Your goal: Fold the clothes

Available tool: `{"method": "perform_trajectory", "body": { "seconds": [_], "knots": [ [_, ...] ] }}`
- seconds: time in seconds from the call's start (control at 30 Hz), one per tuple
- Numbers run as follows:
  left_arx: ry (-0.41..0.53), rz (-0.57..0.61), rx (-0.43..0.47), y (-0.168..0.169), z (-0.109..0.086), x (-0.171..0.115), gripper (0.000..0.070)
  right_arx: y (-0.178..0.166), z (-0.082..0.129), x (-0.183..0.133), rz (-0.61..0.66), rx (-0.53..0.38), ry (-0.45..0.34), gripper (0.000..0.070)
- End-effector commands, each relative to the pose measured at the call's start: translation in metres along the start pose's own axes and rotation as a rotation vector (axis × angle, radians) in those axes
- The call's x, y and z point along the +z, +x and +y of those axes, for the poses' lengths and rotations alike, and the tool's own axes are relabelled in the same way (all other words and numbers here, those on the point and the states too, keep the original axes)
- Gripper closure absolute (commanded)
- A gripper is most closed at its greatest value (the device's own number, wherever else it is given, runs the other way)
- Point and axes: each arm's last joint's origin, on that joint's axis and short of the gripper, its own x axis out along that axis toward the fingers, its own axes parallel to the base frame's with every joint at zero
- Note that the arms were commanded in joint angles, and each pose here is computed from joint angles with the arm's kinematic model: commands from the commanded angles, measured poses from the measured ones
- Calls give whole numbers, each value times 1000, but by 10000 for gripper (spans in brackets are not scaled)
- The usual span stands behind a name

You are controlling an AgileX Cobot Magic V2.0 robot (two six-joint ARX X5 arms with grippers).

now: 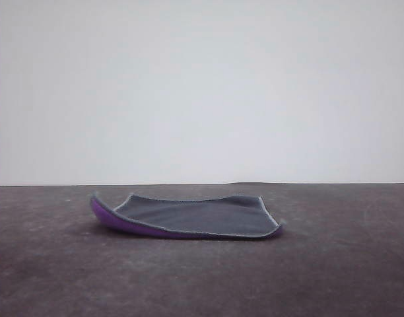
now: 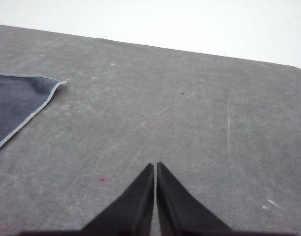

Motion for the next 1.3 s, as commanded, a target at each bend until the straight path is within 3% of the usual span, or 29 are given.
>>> {"method": "perform_trajectory", "body": {
  "seconds": [0.0,0.8,1.1,1.27],
  "knots": [
    [-2,24,4,2,1,-7,689,0,0,0,-8,-3,10,699],
    [-2,24,4,2,1,-7,689,0,0,0,-8,-2,11,699],
    [-48,20,3,1,1,-5,689,0,0,2,-20,4,119,699],
    [-79,-34,-2,-5,-2,14,688,-5,0,16,-52,25,169,699]
  ]
}}
